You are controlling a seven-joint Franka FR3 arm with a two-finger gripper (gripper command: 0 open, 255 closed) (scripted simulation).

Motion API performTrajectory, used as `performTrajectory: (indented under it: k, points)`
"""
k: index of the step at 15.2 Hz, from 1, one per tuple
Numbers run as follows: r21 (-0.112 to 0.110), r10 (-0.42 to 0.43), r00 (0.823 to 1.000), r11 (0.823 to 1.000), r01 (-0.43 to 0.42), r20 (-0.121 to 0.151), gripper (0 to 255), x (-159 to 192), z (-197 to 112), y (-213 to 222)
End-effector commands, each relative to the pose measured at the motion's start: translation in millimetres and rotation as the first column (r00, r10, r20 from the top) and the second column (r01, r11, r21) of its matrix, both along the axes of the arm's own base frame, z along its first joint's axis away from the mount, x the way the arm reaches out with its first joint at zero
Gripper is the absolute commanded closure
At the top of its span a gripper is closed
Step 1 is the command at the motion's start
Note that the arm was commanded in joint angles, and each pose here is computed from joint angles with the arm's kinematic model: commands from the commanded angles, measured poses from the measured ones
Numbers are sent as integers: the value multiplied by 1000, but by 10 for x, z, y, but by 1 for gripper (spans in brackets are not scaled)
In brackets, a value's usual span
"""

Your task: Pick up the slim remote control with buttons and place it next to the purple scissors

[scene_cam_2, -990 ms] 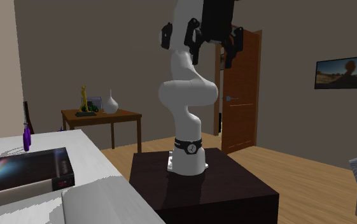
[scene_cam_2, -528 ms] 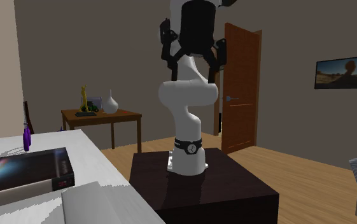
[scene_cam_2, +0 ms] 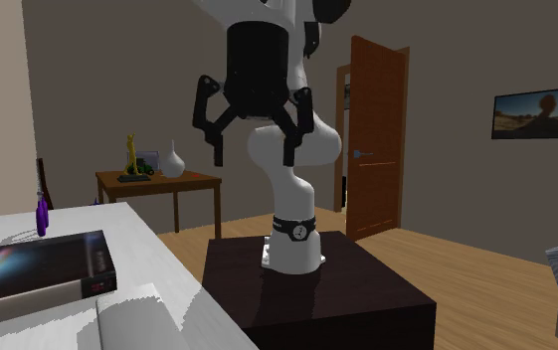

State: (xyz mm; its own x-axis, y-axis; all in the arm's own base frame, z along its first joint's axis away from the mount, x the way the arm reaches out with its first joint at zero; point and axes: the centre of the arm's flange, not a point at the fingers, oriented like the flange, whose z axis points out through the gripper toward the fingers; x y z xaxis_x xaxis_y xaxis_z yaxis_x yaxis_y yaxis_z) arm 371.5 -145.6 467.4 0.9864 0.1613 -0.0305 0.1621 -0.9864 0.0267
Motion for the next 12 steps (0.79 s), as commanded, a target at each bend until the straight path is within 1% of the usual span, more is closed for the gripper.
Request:
performTrajectory:
  k: [1, 12]
  points:
    - [4, 17, 1000, 1000, -17, 6, 0, 148, -147, -193]
    - [33, 101, 994, 994, -102, 34, 0, 916, -897, -1182]
